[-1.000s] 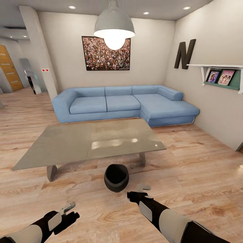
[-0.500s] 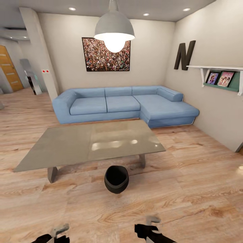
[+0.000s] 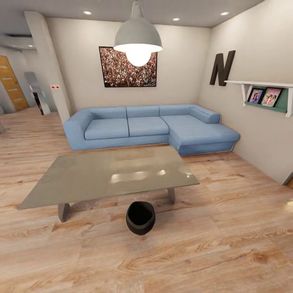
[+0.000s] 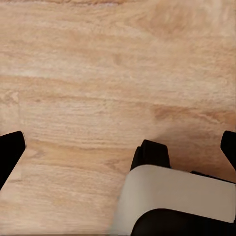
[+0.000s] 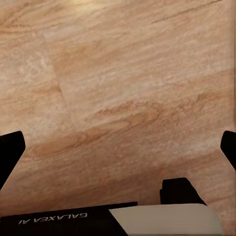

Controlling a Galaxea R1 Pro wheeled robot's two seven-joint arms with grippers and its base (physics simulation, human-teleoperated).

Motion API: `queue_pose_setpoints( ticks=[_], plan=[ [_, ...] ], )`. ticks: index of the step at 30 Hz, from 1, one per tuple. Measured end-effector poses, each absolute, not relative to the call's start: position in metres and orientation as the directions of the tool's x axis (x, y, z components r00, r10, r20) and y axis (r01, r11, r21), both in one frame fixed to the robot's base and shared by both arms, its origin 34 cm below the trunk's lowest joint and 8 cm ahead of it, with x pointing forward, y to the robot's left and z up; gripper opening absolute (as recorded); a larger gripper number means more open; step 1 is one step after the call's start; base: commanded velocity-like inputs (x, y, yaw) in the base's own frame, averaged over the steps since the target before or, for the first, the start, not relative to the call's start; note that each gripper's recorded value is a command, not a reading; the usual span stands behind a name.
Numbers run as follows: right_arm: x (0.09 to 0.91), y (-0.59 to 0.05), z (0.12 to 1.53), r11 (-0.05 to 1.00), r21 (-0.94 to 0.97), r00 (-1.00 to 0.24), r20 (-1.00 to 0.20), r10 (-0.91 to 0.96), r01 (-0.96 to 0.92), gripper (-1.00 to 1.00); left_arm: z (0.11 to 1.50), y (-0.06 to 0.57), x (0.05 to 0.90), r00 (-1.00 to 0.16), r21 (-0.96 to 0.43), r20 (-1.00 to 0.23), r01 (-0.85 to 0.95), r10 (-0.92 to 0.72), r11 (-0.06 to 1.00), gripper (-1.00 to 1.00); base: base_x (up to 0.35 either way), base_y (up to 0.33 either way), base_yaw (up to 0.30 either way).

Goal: Place each of the two pumpkins and all three candles from the living room inside a cabinet in the living room (use any cabinet), then make sure every cabinet is closed, and position the cauldron so it is next to a table in the living room.

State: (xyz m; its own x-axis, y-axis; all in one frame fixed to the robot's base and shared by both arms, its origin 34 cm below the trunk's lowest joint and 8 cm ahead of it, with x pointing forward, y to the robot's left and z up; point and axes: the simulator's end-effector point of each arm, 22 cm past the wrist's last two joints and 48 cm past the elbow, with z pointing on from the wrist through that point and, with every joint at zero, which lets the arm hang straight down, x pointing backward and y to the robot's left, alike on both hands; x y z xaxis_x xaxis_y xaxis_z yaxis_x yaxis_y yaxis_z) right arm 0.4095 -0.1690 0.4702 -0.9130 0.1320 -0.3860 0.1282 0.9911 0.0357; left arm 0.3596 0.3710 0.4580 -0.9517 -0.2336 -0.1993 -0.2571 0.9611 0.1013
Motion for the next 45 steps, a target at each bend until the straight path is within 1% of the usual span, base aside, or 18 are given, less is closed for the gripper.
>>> queue_pose_setpoints(
  ticks=[11,17,20,26,45],
  plan=[
    [0.405,-0.194,0.485,0.991,0.003,-0.914,-0.384,0.127,0.137,1.00,0.467,0.368,0.309,-0.963,0.118,-0.171,-0.231,-0.210,0.966,1.00,0.000,0.000,0.000],
    [0.401,-0.264,0.494,0.972,-0.141,-0.913,-0.390,0.119,0.187,1.00,0.475,0.369,0.293,-0.966,0.123,-0.152,-0.229,-0.209,0.966,1.00,0.000,0.000,0.000],
    [0.400,-0.281,0.500,0.965,-0.178,-0.914,-0.389,0.112,0.194,1.00,0.479,0.368,0.282,-0.968,0.126,-0.137,-0.226,-0.209,0.966,1.00,0.000,0.000,0.000],
    [0.401,-0.287,0.510,0.963,-0.193,-0.914,-0.392,0.101,0.190,1.00,0.486,0.367,0.259,-0.972,0.131,-0.107,-0.220,-0.207,0.967,1.00,0.000,0.000,0.000],
    [0.400,-0.285,0.538,0.964,-0.184,-0.913,-0.393,0.106,0.191,1.00,0.511,0.349,0.249,-0.974,0.111,-0.087,-0.217,-0.208,0.970,1.00,0.000,0.000,0.000]
  ],
)
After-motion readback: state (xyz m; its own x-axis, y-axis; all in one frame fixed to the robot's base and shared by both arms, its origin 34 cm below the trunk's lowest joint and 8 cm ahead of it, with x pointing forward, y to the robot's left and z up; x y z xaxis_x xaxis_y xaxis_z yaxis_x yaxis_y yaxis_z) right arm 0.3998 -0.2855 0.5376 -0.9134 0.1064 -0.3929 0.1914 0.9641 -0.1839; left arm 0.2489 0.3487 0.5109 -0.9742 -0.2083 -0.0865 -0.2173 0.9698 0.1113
